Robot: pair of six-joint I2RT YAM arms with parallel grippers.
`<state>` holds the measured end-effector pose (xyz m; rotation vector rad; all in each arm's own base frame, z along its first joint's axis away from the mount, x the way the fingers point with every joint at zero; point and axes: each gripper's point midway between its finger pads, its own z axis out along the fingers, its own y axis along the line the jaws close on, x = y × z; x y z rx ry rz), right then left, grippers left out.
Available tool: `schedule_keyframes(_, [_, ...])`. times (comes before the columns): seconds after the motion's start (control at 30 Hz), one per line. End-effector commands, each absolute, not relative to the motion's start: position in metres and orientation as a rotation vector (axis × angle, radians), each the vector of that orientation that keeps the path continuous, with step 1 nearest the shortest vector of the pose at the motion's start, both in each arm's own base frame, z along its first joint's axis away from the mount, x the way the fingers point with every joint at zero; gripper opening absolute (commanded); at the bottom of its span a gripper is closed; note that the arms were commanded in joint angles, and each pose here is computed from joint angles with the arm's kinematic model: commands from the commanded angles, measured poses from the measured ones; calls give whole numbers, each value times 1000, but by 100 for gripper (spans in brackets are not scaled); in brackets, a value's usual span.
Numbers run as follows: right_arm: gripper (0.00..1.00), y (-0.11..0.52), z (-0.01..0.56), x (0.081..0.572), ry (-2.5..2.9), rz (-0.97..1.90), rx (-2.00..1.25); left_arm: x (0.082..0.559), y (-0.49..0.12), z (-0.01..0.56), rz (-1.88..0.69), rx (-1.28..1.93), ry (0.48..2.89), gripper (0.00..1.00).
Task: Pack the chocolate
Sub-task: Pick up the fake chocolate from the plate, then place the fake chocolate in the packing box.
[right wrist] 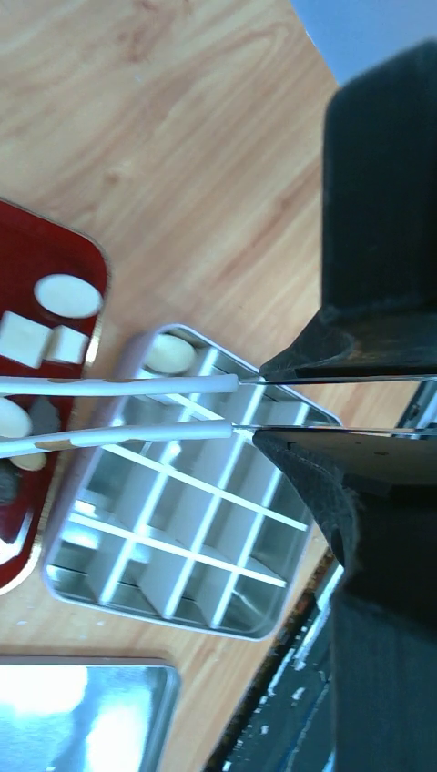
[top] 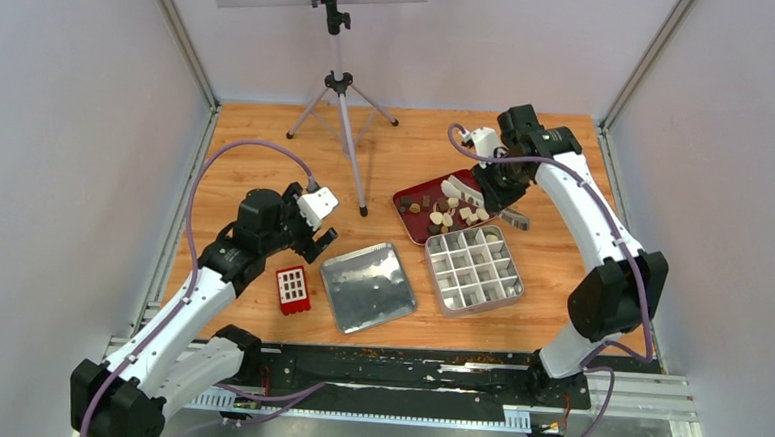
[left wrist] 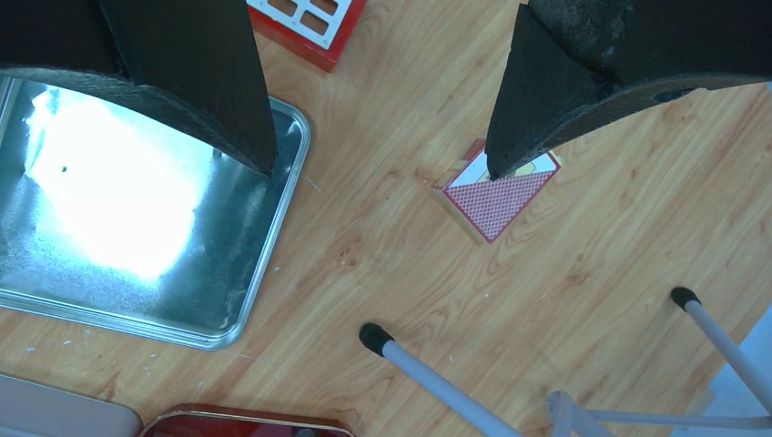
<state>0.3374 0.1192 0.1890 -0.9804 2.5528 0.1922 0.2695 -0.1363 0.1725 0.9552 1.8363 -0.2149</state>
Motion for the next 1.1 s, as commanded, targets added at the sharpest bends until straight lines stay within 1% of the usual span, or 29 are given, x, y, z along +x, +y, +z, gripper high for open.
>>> schedule_keyframes(0.0, [17, 109, 195, 303, 2549, 206, -1028, 276, -140, 190, -232, 927, 1803, 92])
schedule_keyframes(0.13, [17, 96, 188, 275, 2587, 191, -1084, 277, -141, 189, -233, 931, 1806, 92])
schedule_keyframes(0.3, [17, 83, 179, 259, 2626, 155, -1102, 278, -142, 190, -239, 930, 1806, 92])
schedule_keyframes(0.53, [18, 73, 173, 265, 2663, 108, -1086, 277, -142, 190, -243, 929, 1806, 92])
schedule_keyframes(0.63, [20, 72, 169, 267, 2691, 116, -1086, 276, -142, 190, -240, 930, 1804, 92])
schedule_keyframes(0.77, [27, 72, 167, 265, 2724, 142, -1098, 275, -141, 189, -237, 929, 1804, 92])
schedule_keyframes(0.83, [33, 73, 168, 262, 2740, 161, -1101, 275, -141, 188, -237, 931, 1804, 92])
schedule_keyframes(0.93, [39, 73, 171, 264, 2738, 164, -1085, 275, -141, 187, -238, 929, 1805, 92])
schedule_keyframes(1.03, [39, 75, 176, 268, 2731, 179, -1069, 275, -141, 186, -240, 928, 1804, 92])
schedule_keyframes(1.07, [38, 76, 178, 271, 2723, 178, -1061, 275, -141, 186, -242, 927, 1805, 92])
